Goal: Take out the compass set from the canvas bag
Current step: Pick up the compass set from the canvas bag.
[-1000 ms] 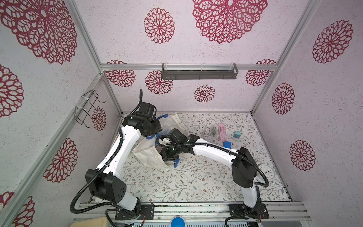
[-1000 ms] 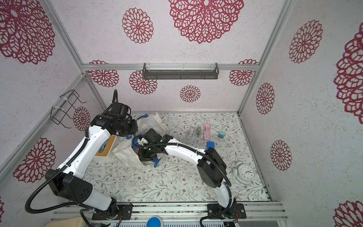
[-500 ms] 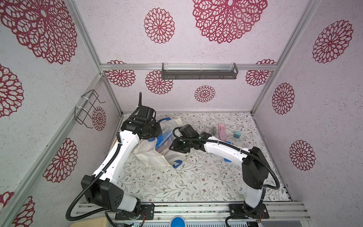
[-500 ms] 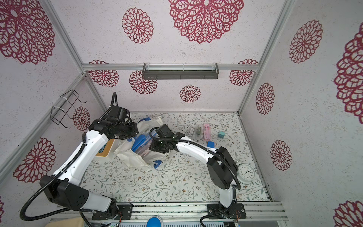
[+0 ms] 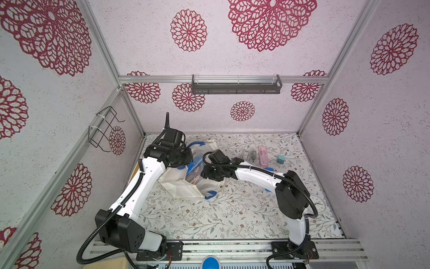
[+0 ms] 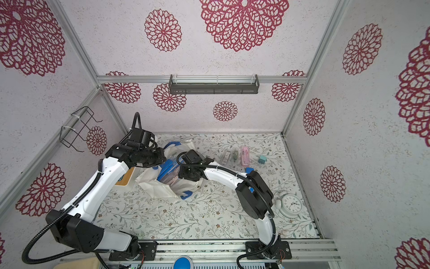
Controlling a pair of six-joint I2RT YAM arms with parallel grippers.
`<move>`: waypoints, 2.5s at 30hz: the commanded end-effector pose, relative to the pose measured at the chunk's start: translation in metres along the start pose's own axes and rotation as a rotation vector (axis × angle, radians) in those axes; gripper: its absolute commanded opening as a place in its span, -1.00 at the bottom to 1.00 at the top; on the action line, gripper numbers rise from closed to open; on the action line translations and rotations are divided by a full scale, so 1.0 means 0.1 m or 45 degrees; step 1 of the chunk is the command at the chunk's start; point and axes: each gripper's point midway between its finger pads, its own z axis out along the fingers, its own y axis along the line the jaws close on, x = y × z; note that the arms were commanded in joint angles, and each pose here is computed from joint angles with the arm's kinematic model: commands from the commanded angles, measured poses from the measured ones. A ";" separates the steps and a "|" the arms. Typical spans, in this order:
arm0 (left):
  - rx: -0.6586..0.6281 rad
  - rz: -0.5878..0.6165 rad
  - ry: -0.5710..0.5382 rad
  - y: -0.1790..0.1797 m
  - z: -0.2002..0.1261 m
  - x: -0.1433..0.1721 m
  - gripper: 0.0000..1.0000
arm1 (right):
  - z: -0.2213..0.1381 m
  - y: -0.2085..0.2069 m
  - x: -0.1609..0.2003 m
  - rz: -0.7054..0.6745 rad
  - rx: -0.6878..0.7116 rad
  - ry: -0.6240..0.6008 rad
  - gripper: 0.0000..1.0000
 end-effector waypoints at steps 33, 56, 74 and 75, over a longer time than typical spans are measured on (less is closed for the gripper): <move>0.050 0.016 -0.015 -0.07 -0.14 0.09 -1.00 | 0.80 -0.33 -0.25 0.162 0.172 -0.042 0.08; 0.005 -0.041 -0.071 -0.02 -0.10 -0.02 -1.00 | -0.33 0.14 -0.40 -0.070 0.019 -0.181 -0.35; -0.025 -0.076 -0.120 -0.01 -0.01 -0.17 -1.00 | -1.30 -0.15 -0.11 -0.208 0.080 -0.196 -0.40; -0.028 -0.074 -0.121 -0.01 -0.01 -0.18 -1.00 | -1.38 -0.22 -0.11 -0.208 0.105 -0.209 -0.40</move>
